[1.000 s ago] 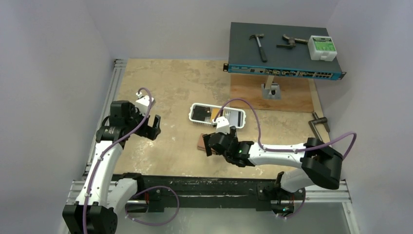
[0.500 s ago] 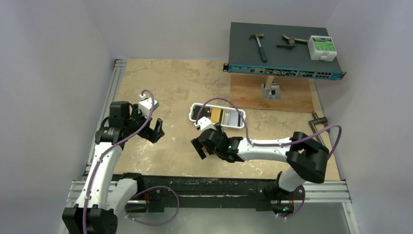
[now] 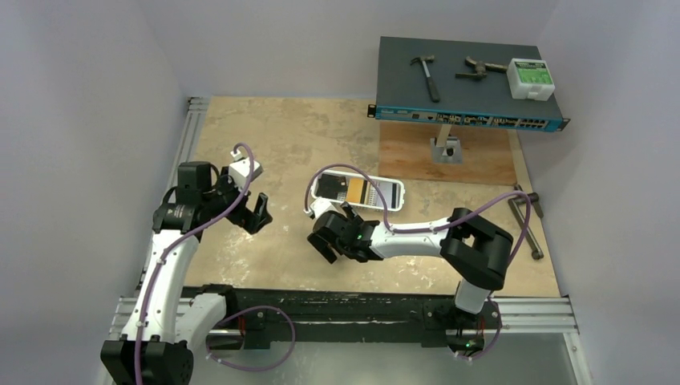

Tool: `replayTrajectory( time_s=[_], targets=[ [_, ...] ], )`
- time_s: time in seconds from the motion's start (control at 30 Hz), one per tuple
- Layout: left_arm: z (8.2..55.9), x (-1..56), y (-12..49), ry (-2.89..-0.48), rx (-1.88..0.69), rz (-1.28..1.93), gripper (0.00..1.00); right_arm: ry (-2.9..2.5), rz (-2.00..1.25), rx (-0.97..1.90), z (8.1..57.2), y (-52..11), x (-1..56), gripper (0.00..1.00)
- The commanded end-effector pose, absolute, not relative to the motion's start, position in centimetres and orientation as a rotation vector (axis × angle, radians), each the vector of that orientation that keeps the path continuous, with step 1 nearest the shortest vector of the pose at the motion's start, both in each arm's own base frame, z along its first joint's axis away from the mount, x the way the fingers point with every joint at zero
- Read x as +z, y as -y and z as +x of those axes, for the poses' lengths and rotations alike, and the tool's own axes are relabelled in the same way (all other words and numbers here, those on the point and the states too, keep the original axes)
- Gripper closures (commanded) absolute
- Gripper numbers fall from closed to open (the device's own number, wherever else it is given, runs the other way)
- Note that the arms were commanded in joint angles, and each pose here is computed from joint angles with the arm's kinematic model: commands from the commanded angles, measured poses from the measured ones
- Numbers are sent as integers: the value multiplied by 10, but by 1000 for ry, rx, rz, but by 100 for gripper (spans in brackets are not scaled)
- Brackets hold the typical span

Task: Put the credit cards into the card holder
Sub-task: Pick up the card holder from the center of the board.

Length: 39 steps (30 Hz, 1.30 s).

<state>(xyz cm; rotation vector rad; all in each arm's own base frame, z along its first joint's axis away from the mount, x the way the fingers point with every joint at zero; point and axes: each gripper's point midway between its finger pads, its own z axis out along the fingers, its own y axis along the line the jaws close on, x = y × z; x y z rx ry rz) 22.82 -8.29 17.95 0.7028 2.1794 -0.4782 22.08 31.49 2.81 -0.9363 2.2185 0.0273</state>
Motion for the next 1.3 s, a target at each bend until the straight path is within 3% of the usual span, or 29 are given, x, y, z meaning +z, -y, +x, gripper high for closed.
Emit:
replayTrajectory(
  time_s=[0.0, 0.07, 0.43, 0.5, 0.6, 0.87, 1.13, 1.27],
  targets=[
    [233, 202, 89, -2104, -498, 751, 0, -2224, -998, 24, 219, -320, 21, 1],
    [234, 206, 89, -2095, -494, 754, 0, -2245, -1001, 49, 217, -324, 17, 6],
    [230, 220, 95, -2055, -526, 755, 0, -2342, -853, -49, 222, -315, 3, 55],
    [228, 219, 95, -2057, -530, 755, 0, -2321, -825, -31, 224, -317, 11, 67],
    [224, 214, 96, -2067, -547, 756, 0, -2300, -789, -9, 228, -320, 23, 98],
    [205, 202, 119, -2054, -766, 740, 0, -2254, -721, 274, 226, -352, 80, 100],
    [197, 208, 141, -1959, -907, 813, 0, -2178, -628, 1002, 216, -374, 162, 100],
    [188, 215, 154, -1870, -1023, 868, 0, -2132, -681, 1171, 201, -377, 177, 100]
  ],
)
